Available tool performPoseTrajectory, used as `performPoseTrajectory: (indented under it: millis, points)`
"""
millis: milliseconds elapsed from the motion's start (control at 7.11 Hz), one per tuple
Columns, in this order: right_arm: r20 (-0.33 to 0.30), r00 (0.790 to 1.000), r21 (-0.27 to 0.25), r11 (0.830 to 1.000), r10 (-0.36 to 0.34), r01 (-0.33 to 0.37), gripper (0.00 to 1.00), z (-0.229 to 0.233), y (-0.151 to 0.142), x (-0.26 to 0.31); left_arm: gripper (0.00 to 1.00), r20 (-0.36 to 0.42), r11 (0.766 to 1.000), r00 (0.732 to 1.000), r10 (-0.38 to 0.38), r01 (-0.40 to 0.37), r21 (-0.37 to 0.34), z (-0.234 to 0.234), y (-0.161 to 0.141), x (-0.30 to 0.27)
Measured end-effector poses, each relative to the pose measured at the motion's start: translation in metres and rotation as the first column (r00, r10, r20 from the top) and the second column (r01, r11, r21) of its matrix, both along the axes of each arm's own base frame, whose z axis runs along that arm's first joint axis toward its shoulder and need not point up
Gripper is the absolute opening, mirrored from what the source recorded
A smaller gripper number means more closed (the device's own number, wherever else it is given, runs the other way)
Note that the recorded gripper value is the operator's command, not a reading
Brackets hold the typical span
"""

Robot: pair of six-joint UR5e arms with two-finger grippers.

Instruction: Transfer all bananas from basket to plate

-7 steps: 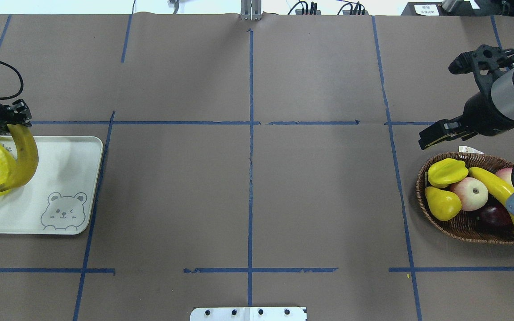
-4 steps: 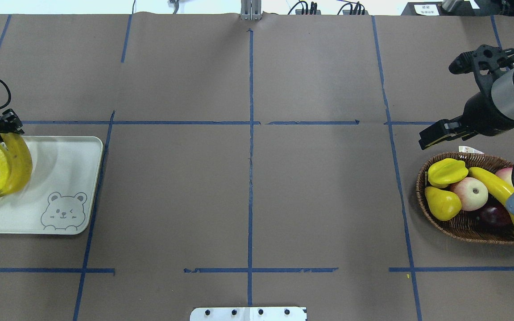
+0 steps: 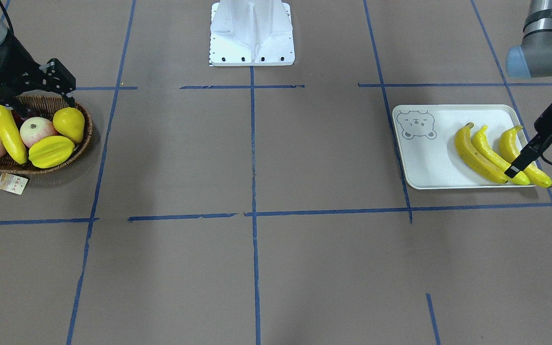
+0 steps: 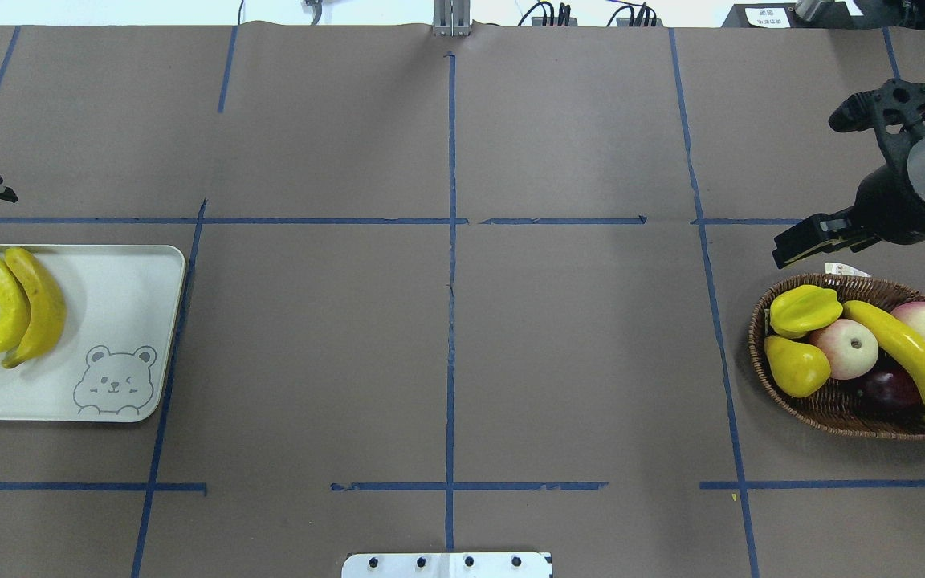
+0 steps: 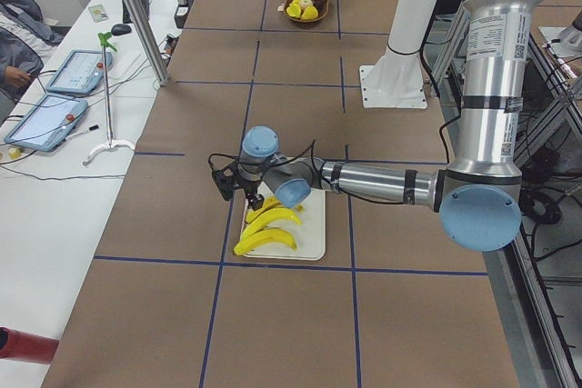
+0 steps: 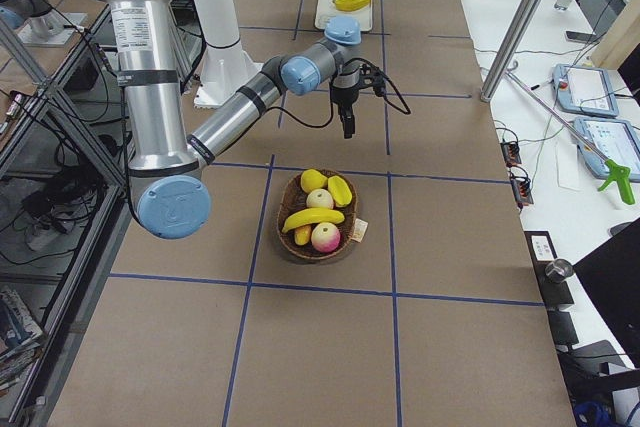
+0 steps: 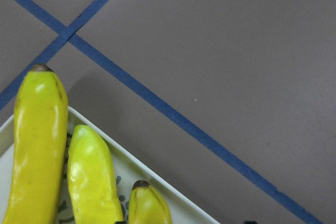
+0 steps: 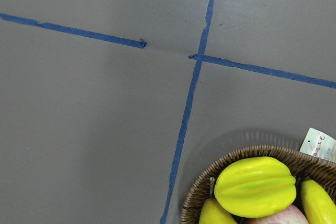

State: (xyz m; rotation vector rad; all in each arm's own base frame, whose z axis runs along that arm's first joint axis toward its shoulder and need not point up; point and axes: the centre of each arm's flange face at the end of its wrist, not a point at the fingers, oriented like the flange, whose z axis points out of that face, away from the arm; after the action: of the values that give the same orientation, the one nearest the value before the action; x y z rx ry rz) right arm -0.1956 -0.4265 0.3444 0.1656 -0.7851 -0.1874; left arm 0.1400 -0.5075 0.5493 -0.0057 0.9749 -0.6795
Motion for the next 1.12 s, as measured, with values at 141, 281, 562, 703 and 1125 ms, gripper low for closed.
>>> performPoseTrajectory:
  millis: [141,281,562,703,1125]
  points:
    - [-0.029,0.999,0.024,0.999,-0.032,0.032,0.99,0.020,0.009,0.019,1.00,-0.017,1.000,1.000,0.023,-0.022,0.020,-0.044,0.004,0.005]
    - [-0.058,0.997,0.034,0.998,-0.057,0.059,0.99,0.039,0.020,0.036,1.00,-0.023,0.997,0.997,0.071,-0.071,0.032,-0.094,0.017,0.025]
    - [-0.095,0.993,0.036,0.997,-0.068,0.072,0.99,0.075,0.038,0.055,1.00,-0.021,0.986,0.987,0.158,-0.157,0.049,-0.169,0.039,0.068]
    - [-0.093,0.994,0.062,0.996,-0.063,0.069,0.99,0.103,0.046,0.060,1.00,-0.016,0.984,0.985,0.171,-0.169,0.058,-0.183,0.042,0.079]
    - [-0.098,0.992,0.101,0.991,-0.080,0.090,0.99,0.181,0.065,0.058,1.00,-0.015,0.982,0.983,0.180,-0.179,0.067,-0.194,0.044,0.088]
